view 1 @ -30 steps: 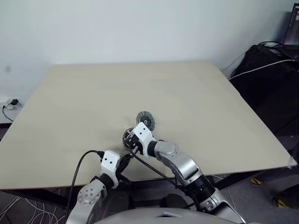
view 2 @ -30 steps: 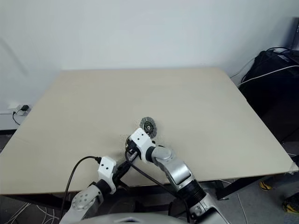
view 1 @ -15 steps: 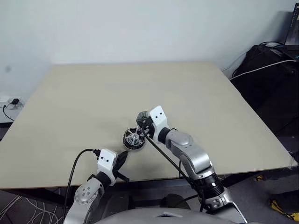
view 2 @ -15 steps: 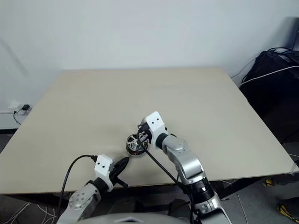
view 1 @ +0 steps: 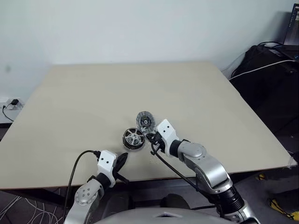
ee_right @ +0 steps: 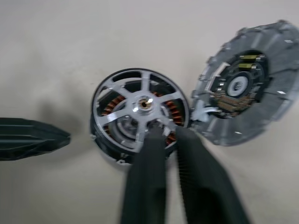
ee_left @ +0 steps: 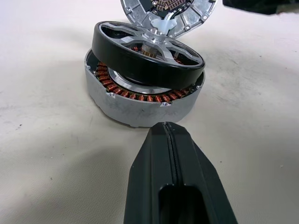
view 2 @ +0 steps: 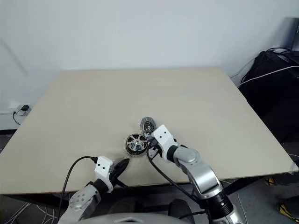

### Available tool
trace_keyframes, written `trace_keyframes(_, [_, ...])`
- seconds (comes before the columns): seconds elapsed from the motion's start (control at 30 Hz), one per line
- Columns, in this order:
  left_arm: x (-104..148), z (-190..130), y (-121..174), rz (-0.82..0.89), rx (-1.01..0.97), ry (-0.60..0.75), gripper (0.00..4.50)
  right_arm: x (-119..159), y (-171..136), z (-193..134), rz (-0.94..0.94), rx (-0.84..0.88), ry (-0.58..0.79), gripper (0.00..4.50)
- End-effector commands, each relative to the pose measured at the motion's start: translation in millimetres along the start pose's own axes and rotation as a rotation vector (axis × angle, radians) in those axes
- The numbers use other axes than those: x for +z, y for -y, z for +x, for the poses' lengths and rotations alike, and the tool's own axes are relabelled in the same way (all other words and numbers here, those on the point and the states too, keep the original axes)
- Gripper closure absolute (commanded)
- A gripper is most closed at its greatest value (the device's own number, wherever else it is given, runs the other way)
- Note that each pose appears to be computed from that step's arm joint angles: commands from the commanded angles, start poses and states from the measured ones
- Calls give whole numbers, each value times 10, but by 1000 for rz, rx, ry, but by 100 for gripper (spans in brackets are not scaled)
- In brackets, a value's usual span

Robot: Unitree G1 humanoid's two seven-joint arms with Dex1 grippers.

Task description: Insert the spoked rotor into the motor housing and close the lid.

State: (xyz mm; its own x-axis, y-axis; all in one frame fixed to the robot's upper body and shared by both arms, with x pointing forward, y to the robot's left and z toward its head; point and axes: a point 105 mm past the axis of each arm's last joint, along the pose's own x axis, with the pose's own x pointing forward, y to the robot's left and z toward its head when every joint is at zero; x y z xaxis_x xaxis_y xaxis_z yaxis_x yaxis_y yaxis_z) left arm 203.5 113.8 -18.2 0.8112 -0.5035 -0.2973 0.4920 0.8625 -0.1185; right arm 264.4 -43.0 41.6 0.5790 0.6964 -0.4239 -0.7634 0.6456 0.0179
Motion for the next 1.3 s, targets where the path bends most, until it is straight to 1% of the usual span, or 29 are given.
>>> trace_keyframes(0.03, [118,37,23,10,-11,45,450,162,-75,-12,-48,35,34,290])
trace_keyframes(0.07, [118,38,26,9,-11,45,450,155,-91,-7,-56,42,27,260])
trace_keyframes(0.43, [132,35,52,2,-7,48,450,179,-133,142,-98,69,-52,260])
trace_keyframes(0.6, [140,41,56,-2,-2,52,450,126,-146,228,-98,85,-92,260])
trace_keyframes(0.73, [142,43,58,-6,1,55,450,119,-147,289,-80,91,-102,260])
trace_keyframes(0.9, [133,44,74,-11,2,56,450,145,-79,339,-62,70,-102,260])
trace_keyframes(1.1, [130,51,88,-16,4,58,450,144,-15,360,-50,55,-110,260])
trace_keyframes(1.3, [143,58,88,-16,6,63,450,135,-18,356,-56,59,-117,260])
